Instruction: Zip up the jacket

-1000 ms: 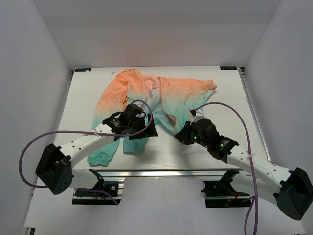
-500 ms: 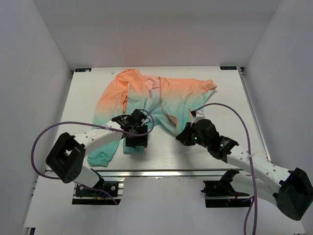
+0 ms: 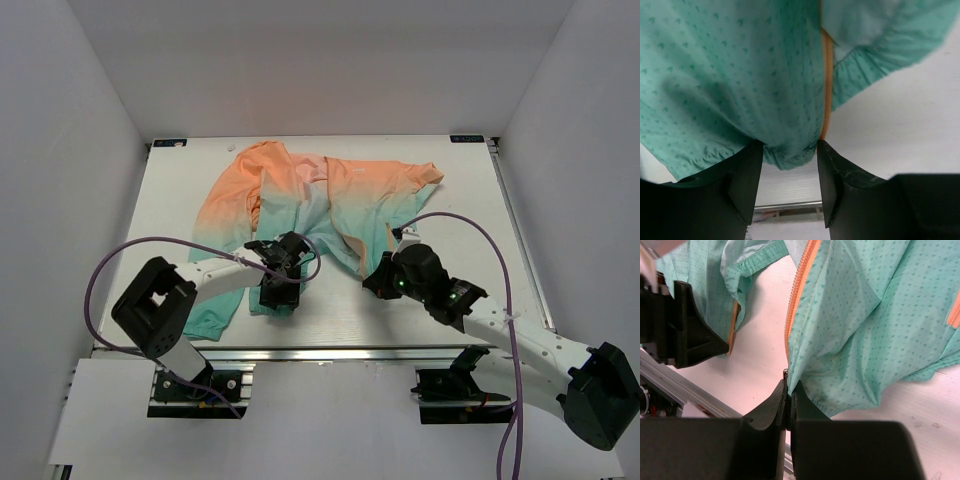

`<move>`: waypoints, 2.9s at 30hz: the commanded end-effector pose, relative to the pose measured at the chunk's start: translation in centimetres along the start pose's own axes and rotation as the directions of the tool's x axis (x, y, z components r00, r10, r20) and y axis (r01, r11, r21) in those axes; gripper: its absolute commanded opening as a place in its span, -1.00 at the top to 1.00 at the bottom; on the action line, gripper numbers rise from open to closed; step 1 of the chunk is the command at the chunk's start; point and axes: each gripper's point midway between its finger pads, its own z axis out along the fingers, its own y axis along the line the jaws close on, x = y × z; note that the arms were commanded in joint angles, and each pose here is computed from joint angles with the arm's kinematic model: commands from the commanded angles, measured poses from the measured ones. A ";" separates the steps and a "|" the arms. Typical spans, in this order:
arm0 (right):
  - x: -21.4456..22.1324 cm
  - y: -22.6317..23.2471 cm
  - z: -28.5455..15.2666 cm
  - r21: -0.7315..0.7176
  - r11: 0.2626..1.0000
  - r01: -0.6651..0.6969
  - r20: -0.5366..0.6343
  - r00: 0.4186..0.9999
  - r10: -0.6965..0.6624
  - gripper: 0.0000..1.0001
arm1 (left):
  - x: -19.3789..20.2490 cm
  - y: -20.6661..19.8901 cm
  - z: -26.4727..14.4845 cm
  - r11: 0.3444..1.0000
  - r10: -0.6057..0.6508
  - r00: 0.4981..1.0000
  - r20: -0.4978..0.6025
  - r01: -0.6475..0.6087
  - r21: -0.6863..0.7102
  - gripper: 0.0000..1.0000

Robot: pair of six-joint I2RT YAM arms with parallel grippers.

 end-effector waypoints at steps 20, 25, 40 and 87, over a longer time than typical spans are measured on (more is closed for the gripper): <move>-0.6 -0.3 -0.2 -0.013 1.000 0.001 0.045 0.999 0.000 1.00 | -1.8 -2.1 -2.0 0.999 -0.004 0.994 0.111 0.000 0.038 0.86; -2.0 1.3 -0.8 -0.106 0.993 0.051 0.116 0.992 -0.039 1.00 | -4.2 -4.9 -7.0 0.974 -0.010 0.970 0.244 -0.045 0.221 1.00; -5.6 7.9 -3.0 -0.446 0.870 0.207 0.322 0.945 -0.060 1.00 | -9.7 -11.3 -18.6 0.767 -0.159 0.800 0.578 -0.268 0.583 1.00; -6.9 9.6 -4.3 -0.582 0.779 0.233 0.418 0.907 0.042 1.00 | -8.7 -13.8 -20.5 0.602 -0.225 0.785 0.577 -0.354 0.716 1.00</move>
